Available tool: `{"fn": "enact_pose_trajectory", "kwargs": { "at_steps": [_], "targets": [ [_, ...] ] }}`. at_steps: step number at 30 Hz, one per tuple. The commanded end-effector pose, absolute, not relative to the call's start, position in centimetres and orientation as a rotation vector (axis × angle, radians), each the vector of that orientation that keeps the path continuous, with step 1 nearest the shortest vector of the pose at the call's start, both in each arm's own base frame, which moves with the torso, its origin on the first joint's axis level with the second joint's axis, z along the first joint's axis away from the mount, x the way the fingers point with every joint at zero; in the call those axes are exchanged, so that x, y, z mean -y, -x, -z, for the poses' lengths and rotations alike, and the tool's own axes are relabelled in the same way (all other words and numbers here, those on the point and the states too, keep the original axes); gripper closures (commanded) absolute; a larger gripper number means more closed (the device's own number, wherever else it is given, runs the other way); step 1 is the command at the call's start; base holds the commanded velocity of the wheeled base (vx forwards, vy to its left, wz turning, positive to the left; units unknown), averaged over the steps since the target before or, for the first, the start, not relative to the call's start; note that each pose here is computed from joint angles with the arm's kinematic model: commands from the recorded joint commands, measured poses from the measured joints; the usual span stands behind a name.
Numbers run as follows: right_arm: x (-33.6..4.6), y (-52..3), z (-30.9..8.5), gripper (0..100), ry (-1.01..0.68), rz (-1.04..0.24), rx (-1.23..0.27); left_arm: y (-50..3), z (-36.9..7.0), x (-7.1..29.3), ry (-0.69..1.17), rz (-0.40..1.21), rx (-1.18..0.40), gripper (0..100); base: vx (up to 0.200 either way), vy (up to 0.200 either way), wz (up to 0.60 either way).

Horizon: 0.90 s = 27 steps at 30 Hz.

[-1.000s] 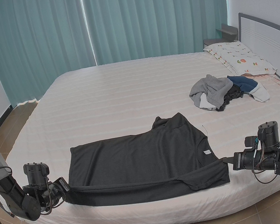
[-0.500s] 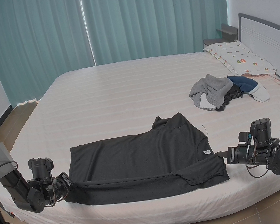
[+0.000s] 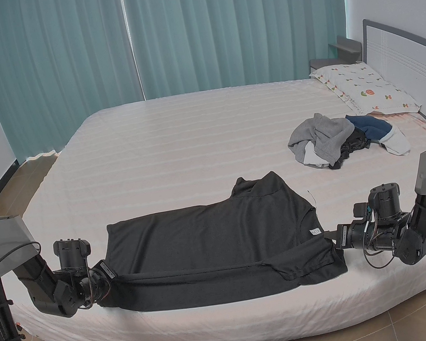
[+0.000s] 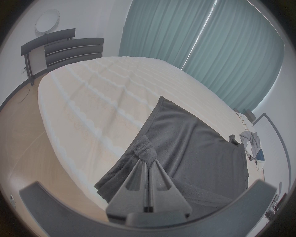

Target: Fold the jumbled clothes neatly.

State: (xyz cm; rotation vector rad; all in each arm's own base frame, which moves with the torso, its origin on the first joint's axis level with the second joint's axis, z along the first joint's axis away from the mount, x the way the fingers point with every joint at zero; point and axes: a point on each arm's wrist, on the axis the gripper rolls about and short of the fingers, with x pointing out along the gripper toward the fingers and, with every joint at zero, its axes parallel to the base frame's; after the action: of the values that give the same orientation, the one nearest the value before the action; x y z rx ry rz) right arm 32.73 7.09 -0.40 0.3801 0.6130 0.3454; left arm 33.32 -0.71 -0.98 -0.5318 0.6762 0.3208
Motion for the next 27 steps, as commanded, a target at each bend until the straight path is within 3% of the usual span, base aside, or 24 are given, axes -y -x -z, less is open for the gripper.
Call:
{"fn": "enact_pose_trajectory", "kwargs": {
  "at_steps": [1,10,11,13,14,21,27],
  "targets": [
    [-7.2,-33.2,1.7,100,-0.381,-0.34,-0.639,-33.8,2.2,0.7,0.531,-0.332,-0.702,100,0.0,0.0,0.0],
    [-7.3,-33.7,2.9,100,-0.391,-0.334,-0.653,-34.5,3.0,0.8,0.553,-0.338,-0.704,100,0.0,0.0,0.0],
    [-7.3,-33.8,3.0,100,-0.398,-0.332,-0.654,-34.7,3.0,0.9,0.561,-0.34,-0.7,0,0.0,0.0,0.0],
    [-7.4,-33.9,3.0,100,-0.404,-0.331,-0.651,-34.8,3.0,0.9,0.572,-0.343,-0.694,0,0.0,0.0,0.0],
    [-7.4,-34.0,3.1,0,-0.416,-0.327,-0.652,-35.0,2.9,0.9,0.582,-0.344,-0.687,0,0.0,0.0,0.0],
    [-7.3,-34.2,2.5,0,-0.462,-0.319,-0.631,-35.0,2.7,0.7,0.601,-0.356,-0.678,0,0.0,0.0,0.0],
    [-6.2,-33.7,0.7,0,-0.602,-0.272,-0.594,-34.7,0.6,-0.1,0.651,-0.373,-0.617,0,0.0,0.0,0.0]
  ]
}}
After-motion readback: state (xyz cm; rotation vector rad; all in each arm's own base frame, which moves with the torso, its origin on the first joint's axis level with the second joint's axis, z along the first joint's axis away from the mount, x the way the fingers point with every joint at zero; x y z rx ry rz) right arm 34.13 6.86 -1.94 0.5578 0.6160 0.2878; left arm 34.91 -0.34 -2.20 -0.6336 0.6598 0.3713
